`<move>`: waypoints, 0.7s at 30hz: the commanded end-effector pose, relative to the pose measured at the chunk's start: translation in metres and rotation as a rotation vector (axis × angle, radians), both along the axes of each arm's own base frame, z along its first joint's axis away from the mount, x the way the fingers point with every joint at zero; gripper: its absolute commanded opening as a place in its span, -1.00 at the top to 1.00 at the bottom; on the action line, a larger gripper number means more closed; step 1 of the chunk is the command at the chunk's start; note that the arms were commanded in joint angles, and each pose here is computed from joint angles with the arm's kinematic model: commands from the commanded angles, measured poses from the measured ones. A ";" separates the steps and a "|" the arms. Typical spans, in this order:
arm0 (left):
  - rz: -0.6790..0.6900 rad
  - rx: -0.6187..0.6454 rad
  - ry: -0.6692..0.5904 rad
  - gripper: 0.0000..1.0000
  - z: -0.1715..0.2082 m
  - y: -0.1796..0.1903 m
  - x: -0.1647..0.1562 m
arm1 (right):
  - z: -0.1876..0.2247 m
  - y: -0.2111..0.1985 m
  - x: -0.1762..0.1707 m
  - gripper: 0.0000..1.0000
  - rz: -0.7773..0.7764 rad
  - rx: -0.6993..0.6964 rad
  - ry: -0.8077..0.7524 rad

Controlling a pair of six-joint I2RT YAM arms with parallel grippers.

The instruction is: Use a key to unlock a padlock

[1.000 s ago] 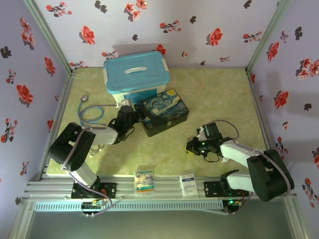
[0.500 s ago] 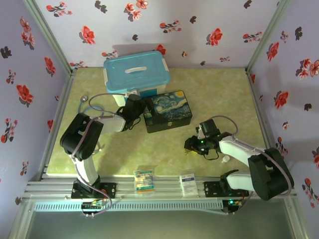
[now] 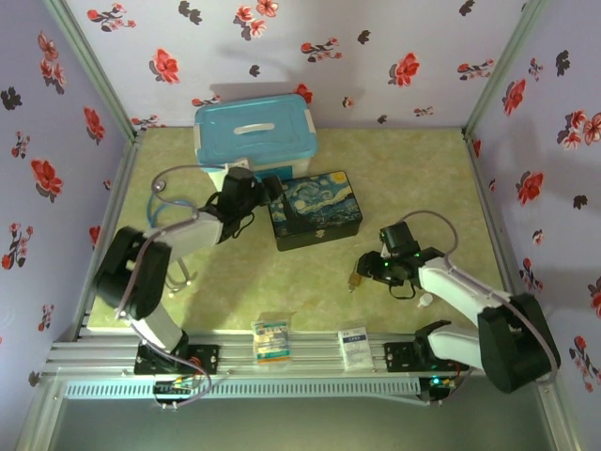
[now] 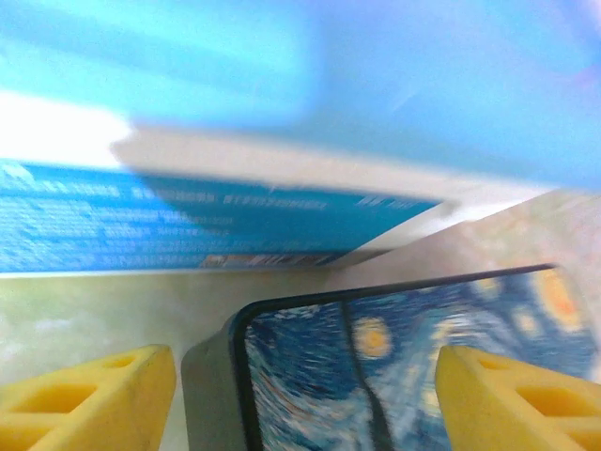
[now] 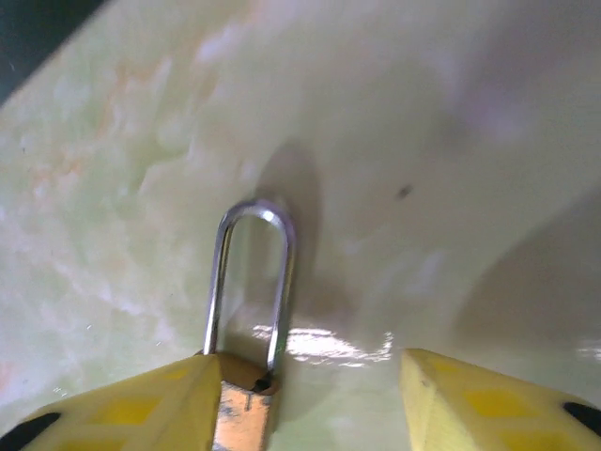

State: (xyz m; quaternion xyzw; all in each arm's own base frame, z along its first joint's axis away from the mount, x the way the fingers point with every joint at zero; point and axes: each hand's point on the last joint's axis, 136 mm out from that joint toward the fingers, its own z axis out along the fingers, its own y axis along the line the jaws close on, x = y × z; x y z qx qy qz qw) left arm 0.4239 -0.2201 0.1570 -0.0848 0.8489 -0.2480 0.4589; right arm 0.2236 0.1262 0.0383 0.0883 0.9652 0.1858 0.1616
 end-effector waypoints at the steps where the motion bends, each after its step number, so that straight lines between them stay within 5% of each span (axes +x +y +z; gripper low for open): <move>1: 0.034 0.030 -0.138 -0.50 0.064 0.028 -0.020 | 0.044 -0.037 0.025 -0.31 -0.087 -0.180 -0.191; 7: 0.051 0.077 -0.213 -0.55 0.107 0.074 -0.088 | 0.119 -0.076 0.047 -0.98 -0.206 -0.323 -0.474; 10: 0.123 0.297 -0.223 -0.66 0.089 0.116 -0.106 | 0.143 -0.105 0.058 -0.99 -0.285 -0.470 -0.589; 12: 0.202 0.468 -0.226 -0.99 0.072 0.146 -0.112 | 0.148 -0.120 0.066 -0.99 -0.323 -0.559 -0.661; 14: 0.276 0.587 -0.206 -0.99 0.058 0.175 -0.118 | 0.144 -0.128 0.076 -0.99 -0.344 -0.583 -0.744; 21: 0.477 0.656 -0.176 -0.99 -0.002 0.245 -0.113 | 0.103 -0.165 0.090 -0.99 -0.463 -0.596 -0.839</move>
